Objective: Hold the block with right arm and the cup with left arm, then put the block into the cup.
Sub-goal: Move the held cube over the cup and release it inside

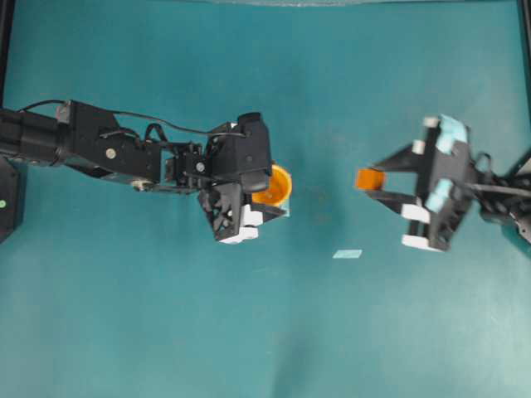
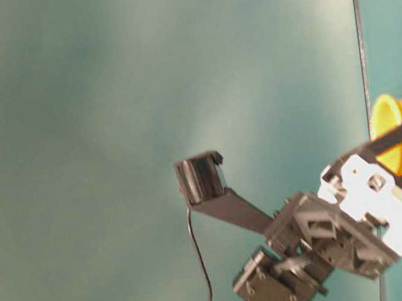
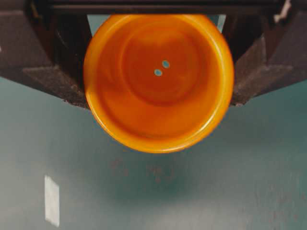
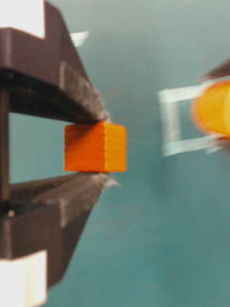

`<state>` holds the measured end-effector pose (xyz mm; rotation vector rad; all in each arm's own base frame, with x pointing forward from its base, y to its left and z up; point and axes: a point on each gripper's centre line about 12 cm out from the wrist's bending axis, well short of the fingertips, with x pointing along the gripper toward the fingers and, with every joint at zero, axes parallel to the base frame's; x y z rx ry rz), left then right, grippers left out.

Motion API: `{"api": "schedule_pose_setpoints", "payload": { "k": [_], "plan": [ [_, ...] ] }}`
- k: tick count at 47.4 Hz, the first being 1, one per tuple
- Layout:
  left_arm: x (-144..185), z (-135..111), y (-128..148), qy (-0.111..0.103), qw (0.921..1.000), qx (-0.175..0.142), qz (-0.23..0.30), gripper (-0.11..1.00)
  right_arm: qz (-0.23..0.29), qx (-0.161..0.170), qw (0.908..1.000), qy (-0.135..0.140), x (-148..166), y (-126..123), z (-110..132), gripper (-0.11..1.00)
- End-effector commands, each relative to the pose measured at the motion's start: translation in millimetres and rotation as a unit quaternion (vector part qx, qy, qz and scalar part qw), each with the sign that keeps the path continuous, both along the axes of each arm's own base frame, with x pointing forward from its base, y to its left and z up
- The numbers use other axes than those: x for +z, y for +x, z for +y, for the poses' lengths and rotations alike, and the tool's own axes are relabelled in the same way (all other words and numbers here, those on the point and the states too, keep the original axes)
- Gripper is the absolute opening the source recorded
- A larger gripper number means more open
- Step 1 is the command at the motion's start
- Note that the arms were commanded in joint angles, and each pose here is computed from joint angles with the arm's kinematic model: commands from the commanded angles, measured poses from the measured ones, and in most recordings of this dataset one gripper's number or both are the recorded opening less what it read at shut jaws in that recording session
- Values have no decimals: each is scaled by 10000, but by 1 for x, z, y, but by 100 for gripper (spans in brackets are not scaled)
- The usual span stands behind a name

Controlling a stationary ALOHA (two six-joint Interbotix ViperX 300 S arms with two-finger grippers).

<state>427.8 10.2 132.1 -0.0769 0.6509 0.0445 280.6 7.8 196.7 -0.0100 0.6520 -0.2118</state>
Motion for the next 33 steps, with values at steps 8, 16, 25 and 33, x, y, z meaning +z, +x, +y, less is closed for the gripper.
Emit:
{"api": "schedule_pose_setpoints", "payload": {
  "k": [8,16,25,33],
  "plan": [
    [20,-1,18,31,9994,-35,-329,69,-466,495,9972,305,19,51,-11,40],
    [20,-1,20,26,9996,-28,-283,69,-485,601,9969,173,21,82,-14,40],
    [21,-1,20,26,9996,-28,-291,69,-524,624,9967,39,24,102,-19,40],
    [20,-1,19,26,9996,-28,-283,69,-530,656,9964,-9,25,103,-19,40]
  ]
}}
